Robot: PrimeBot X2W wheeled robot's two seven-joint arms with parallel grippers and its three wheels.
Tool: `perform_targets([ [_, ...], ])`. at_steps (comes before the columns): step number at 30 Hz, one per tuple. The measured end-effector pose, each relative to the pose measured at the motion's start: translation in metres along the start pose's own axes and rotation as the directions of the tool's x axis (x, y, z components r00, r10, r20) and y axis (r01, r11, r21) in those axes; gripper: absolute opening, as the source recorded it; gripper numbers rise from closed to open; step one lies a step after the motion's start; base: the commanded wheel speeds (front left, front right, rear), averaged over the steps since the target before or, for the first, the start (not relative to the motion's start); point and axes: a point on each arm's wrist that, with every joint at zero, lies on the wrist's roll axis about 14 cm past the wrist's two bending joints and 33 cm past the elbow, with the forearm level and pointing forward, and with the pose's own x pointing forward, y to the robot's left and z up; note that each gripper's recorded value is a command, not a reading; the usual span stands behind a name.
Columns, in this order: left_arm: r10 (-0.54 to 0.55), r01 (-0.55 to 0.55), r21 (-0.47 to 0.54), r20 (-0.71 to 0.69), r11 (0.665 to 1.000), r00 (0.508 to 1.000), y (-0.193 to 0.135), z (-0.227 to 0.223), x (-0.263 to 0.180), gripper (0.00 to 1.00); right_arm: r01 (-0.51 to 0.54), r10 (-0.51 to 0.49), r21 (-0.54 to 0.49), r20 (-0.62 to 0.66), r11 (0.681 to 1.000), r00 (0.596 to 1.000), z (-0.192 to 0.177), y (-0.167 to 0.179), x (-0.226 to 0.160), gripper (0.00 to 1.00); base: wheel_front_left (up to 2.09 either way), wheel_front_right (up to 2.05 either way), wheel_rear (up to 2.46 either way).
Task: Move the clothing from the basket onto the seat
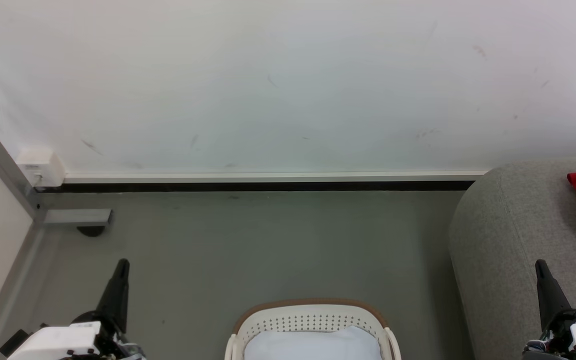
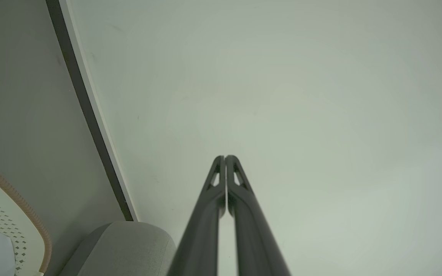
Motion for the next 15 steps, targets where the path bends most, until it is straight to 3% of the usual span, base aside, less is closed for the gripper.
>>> perform_targets([
  [15, 0.000, 0.000, 0.000, 0.000, 1.000, 1.000, -0.0001, 0.0000, 0.0000, 0.00, 0.000, 0.000, -0.004, -0.004, 1.000, 1.000, 0.0001, 0.0004, 0.0002, 0.00, 0.00, 0.00, 0.00],
])
